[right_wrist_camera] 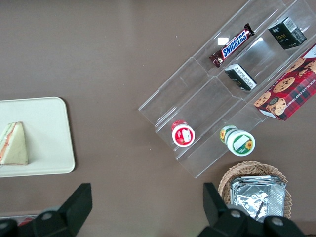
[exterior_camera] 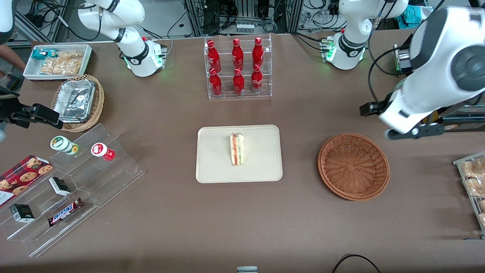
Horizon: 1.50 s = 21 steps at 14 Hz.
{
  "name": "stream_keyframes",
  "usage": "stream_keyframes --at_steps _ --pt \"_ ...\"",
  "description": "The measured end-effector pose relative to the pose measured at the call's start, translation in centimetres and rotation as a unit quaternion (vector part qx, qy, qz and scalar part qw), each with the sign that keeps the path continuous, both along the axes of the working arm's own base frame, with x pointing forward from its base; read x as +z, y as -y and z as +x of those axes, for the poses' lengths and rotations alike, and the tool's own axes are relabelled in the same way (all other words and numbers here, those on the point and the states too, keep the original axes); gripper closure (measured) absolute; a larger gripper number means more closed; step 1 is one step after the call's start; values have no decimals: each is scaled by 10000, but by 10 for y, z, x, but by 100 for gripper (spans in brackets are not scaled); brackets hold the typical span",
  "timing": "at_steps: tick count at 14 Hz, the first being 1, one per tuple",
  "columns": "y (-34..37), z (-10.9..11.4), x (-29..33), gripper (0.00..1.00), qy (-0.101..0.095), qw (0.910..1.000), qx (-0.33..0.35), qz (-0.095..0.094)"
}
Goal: Place sandwich from basket to tray
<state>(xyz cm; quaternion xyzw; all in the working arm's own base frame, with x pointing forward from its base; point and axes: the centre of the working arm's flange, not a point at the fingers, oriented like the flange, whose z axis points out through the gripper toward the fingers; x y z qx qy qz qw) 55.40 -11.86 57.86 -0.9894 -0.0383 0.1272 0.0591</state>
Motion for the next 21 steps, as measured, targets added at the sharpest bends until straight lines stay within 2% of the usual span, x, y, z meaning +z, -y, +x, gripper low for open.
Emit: stream_keyframes --at_steps 2,3,8,12,21 --pt "-9 -10 23 0 178 9998 70 1" --pt "-13 -16 32 0 206 9997 110 13" --pt "-23 -33 51 0 198 9996 191 56" --pt "-50 -46 72 0 236 9996 154 4" --pt "-53 -49 76 0 276 9995 152 -4"
